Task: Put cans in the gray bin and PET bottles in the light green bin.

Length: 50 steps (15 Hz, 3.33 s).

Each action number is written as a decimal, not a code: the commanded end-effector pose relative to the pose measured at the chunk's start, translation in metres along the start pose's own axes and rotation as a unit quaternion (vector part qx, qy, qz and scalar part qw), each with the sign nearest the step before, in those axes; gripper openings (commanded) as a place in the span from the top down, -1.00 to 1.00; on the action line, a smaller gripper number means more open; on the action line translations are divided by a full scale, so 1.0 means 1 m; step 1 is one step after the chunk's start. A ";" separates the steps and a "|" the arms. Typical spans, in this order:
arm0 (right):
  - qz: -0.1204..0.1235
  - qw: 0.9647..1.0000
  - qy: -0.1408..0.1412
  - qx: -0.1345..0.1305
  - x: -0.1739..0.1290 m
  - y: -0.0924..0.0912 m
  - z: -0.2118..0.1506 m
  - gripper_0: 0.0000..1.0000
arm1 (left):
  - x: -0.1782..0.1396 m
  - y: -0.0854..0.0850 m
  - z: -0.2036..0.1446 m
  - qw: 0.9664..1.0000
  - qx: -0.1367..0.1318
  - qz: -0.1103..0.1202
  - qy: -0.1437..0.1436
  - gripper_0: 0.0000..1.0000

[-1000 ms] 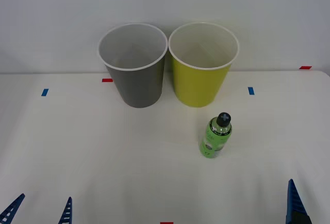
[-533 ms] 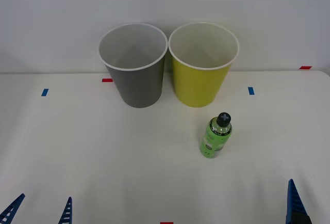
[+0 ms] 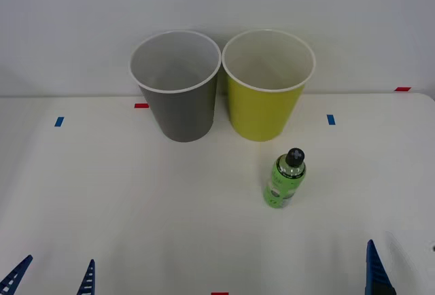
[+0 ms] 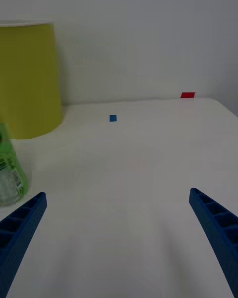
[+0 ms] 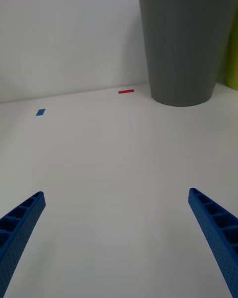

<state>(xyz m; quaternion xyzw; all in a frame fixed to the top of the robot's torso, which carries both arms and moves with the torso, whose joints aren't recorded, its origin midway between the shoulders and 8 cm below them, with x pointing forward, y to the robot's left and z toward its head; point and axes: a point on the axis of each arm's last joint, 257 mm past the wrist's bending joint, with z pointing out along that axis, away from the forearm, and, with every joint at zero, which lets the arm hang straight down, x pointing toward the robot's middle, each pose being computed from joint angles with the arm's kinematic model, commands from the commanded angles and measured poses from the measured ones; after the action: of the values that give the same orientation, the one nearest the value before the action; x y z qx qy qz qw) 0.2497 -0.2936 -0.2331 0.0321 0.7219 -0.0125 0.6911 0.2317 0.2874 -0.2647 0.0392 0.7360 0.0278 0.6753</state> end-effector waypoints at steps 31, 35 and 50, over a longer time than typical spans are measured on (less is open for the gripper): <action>-0.005 0.966 -0.071 -0.250 -0.014 0.171 0.146 -1.00 | 0.000 0.000 0.000 1.000 0.000 0.000 0.000 -1.00; -0.013 0.966 -0.070 -0.248 -0.014 0.170 0.150 -1.00 | 0.000 0.000 0.000 1.000 0.000 0.000 0.000 -1.00; -0.009 0.967 -0.062 -0.246 -0.016 0.170 0.155 1.00 | 0.000 0.000 0.000 1.000 0.000 0.000 0.000 -1.00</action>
<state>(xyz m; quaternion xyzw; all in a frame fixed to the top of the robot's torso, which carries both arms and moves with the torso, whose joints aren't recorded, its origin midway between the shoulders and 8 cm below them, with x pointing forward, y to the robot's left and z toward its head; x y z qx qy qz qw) 0.4150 -0.1342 -0.2210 -0.1483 0.6581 0.1558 0.7215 0.2317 0.2874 -0.2646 0.0391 0.7360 0.0278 0.6753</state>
